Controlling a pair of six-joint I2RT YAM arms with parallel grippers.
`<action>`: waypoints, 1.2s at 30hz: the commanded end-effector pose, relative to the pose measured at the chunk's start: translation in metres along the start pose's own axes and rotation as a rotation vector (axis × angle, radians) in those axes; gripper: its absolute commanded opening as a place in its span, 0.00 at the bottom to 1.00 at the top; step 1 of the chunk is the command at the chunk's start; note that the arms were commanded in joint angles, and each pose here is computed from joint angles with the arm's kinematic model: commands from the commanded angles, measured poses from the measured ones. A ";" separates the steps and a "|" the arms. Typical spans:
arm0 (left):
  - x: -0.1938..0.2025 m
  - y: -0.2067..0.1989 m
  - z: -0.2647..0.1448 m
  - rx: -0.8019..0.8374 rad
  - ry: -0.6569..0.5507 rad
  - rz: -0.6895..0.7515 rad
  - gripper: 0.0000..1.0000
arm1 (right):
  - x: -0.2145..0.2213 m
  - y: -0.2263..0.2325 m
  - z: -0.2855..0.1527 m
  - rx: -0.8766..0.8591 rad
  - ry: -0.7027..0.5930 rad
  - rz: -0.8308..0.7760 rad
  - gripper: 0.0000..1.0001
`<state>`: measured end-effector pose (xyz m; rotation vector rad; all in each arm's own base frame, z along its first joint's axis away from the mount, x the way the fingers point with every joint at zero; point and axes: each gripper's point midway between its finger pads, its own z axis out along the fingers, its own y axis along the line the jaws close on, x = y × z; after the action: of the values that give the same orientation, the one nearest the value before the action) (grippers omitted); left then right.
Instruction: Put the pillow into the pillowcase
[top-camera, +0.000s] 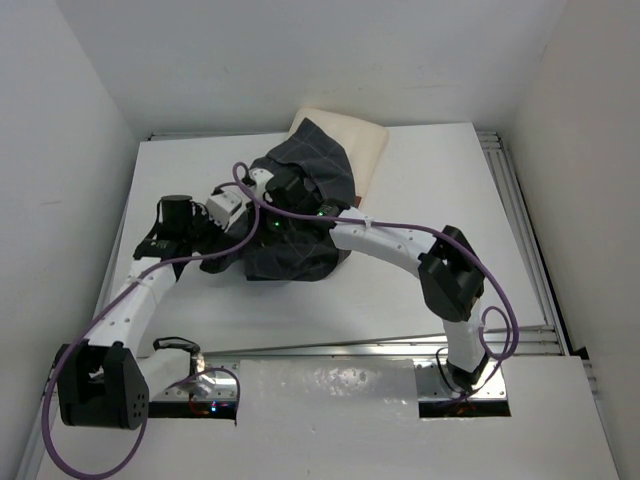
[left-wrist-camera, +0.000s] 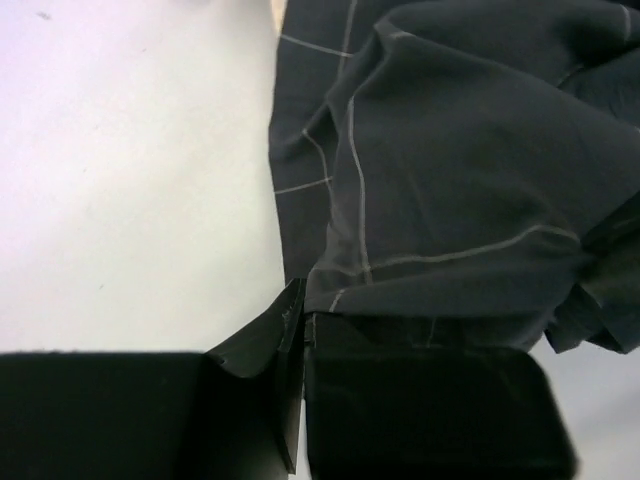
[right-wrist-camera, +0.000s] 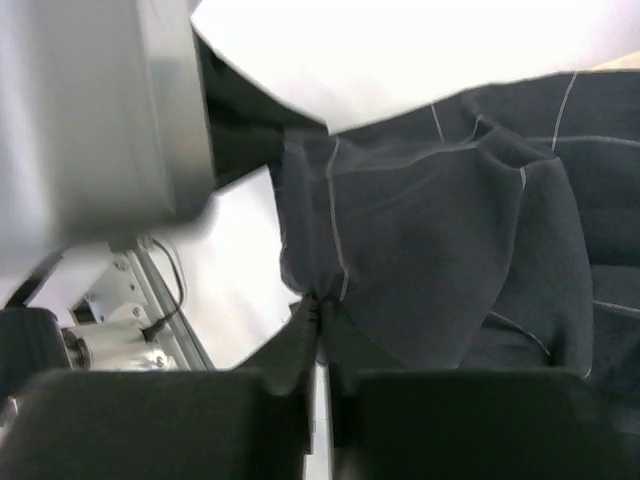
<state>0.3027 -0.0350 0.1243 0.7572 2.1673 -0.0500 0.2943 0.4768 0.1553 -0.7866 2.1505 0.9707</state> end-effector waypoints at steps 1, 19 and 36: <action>-0.037 0.025 -0.009 -0.105 -0.088 -0.032 0.00 | -0.018 0.012 -0.022 -0.036 -0.048 -0.036 0.08; -0.098 0.007 -0.070 0.012 -0.186 -0.019 0.00 | -0.095 0.041 -0.049 0.142 -0.476 -0.266 0.81; -0.115 0.015 -0.078 -0.018 -0.227 -0.052 0.00 | -0.092 0.017 0.013 0.216 -0.451 -0.216 0.61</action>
<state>0.3034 -0.0427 0.2215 0.6152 2.1085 -0.0982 0.3368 0.5160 0.2219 -0.6386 1.7248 0.7429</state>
